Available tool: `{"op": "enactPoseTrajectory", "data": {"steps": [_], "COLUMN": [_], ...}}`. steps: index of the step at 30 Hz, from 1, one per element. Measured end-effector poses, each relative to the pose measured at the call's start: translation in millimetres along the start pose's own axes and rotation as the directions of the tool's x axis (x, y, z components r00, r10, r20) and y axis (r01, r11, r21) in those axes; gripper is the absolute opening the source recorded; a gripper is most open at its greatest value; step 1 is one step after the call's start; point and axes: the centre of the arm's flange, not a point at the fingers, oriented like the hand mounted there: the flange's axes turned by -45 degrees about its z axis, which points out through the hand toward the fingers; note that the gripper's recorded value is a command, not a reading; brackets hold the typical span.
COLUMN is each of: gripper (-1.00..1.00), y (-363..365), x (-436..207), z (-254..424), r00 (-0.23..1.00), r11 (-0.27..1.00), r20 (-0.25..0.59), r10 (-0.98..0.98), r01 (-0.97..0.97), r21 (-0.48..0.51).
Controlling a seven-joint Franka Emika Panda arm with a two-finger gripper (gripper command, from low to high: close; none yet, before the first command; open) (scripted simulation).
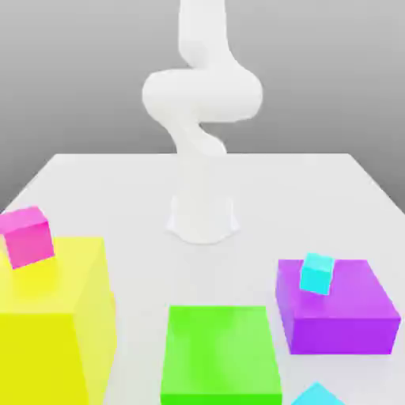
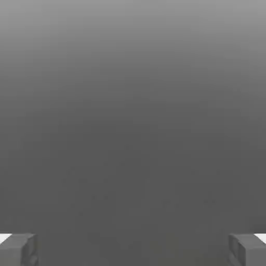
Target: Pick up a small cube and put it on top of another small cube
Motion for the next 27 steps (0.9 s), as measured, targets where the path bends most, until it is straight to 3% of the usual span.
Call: {"op": "enactPoseTrajectory", "data": {"steps": [13, 27], "gripper": [0.00, 0.00], "y": [-58.4, -132.1], "x": [-23.7, -161.0], "z": [221.3, 425.6], "r00": [0.921, 0.677], "r11": [0.965, 0.847], "r20": [0.293, 0.509], "r10": [-0.258, -0.531], "r01": [0.230, 0.405], "r21": [0.127, 0.345]}}
